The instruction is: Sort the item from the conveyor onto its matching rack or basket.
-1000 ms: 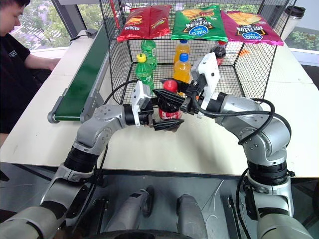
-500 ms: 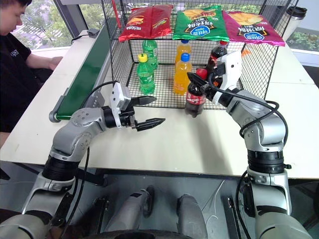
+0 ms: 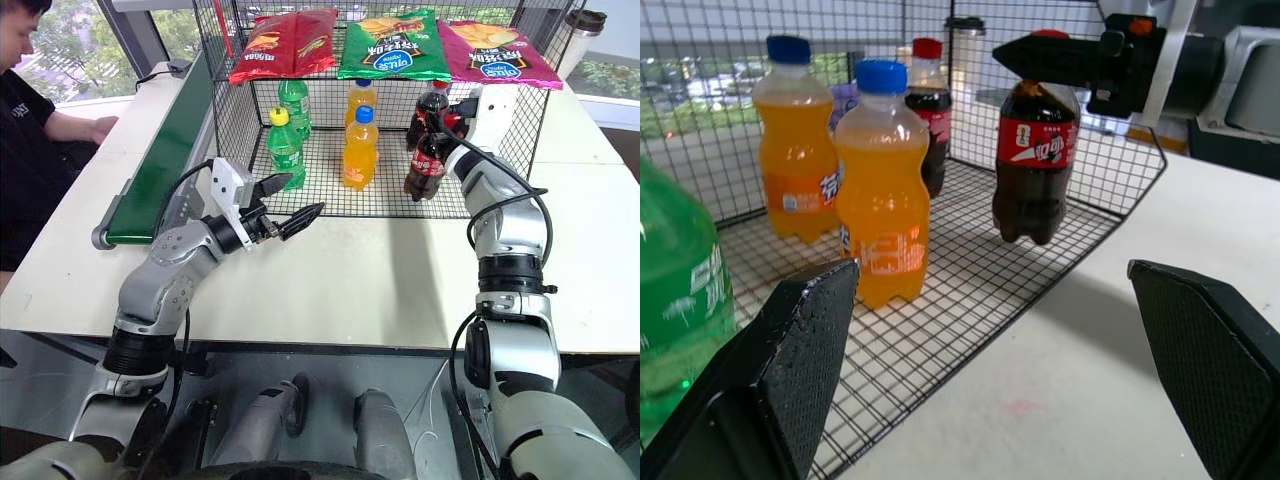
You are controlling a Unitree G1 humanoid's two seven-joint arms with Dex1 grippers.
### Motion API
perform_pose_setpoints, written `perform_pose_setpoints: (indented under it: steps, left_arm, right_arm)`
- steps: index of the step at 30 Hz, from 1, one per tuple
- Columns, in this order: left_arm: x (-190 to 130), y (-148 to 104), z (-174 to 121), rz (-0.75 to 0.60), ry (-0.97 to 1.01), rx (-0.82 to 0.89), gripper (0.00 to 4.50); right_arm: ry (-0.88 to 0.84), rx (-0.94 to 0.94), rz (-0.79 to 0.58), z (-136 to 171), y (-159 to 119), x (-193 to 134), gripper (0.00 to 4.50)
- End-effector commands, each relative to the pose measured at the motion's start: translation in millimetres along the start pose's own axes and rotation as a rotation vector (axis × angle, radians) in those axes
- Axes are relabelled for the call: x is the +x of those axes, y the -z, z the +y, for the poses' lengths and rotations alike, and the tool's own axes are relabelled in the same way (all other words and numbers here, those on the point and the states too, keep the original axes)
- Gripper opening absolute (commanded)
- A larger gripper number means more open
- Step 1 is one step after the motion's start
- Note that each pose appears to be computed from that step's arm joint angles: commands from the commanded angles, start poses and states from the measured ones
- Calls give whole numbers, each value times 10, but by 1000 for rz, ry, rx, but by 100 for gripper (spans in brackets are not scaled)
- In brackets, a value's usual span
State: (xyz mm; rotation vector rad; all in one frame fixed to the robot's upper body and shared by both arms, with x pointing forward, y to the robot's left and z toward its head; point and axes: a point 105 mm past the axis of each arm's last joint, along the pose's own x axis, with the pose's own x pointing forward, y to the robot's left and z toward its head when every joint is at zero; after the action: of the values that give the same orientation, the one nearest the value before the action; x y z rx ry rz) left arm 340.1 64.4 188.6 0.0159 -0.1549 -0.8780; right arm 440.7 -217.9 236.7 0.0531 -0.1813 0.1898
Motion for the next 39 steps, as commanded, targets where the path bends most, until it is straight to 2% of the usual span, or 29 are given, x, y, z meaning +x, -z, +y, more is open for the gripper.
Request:
perform_pose_setpoints:
  steps: [1,18,19,20,24,32,39]
  left_arm:
    - [12,-153,-35,-57,2,50,447]
    - [21,-124,-58,-43,6,56,447]
    - [21,-122,-59,-43,6,56,450]
    - [21,-121,-60,-43,5,57,450]
    - [20,-116,-60,-40,4,57,450]
    - [13,-102,-57,-34,5,55,450]
    - [12,-76,-53,-28,4,52,450]
  right_arm:
    - [1,-25,-139,3,-378,63,124]
    - [-32,-67,-107,-45,-205,227,124]
    - [-40,-70,-103,-36,-192,228,227]
    - [-45,-71,-101,-29,-182,229,259]
    - [-65,-74,-98,-3,-164,227,446]
    - [-103,-100,-106,30,-213,180,446]
    - [-92,-123,-109,-85,-302,-13,446]
